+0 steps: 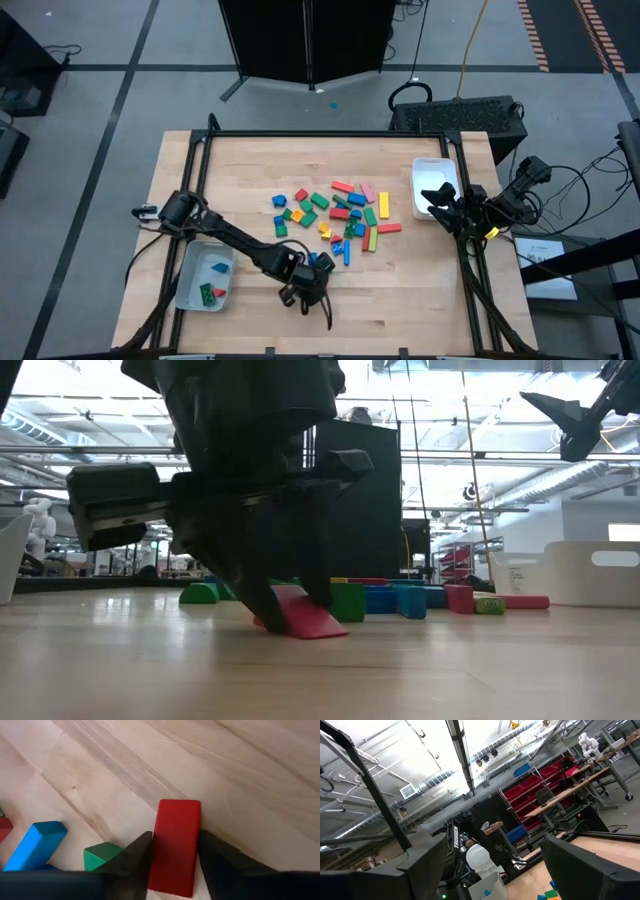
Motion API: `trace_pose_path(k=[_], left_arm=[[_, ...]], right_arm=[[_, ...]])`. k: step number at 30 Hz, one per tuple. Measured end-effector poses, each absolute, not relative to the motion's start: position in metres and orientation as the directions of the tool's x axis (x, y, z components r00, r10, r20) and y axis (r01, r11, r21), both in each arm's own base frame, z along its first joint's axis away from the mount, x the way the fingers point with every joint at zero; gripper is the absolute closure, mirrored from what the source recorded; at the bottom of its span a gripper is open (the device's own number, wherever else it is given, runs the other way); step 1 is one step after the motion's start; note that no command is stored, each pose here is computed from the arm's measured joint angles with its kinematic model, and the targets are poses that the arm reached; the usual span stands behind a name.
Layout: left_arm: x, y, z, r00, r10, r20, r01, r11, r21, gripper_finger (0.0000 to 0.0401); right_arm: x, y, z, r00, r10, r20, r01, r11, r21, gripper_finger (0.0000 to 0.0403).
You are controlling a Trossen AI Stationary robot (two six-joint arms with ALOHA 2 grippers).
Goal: Sort blocks by size
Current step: Put the orange triangle block into the gray bin
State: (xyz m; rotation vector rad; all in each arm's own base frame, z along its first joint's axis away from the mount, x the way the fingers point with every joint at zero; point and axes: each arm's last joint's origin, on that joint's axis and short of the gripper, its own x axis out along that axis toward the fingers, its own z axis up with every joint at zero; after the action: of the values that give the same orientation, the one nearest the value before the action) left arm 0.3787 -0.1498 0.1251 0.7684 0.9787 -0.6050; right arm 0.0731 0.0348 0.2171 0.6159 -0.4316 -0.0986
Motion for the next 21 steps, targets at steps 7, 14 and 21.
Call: trace_pose_path(k=[7, 14, 21], left_arm=[[0.381, -0.146, 0.125, 0.458, -0.062, -0.887, 0.722, 0.608, 0.331, 0.0311], [0.379, -0.143, 0.137, 0.390, 0.113, -0.914, 0.636, 0.684, 0.357, 0.0384], [0.378, -0.139, 0.142, 0.338, 0.129, -0.932, 0.387, 0.884, 0.263, 0.0388]], right_arm=[[0.073, 0.035, 0.217, 0.907, -0.216, 0.362, -0.037, 0.815, 0.579, 0.0090], [0.073, 0.035, 0.217, 0.907, -0.216, 0.362, -0.037, 0.815, 0.578, 0.0090], [0.073, 0.035, 0.217, 0.907, -0.216, 0.362, -0.036, 0.815, 0.578, 0.0090]])
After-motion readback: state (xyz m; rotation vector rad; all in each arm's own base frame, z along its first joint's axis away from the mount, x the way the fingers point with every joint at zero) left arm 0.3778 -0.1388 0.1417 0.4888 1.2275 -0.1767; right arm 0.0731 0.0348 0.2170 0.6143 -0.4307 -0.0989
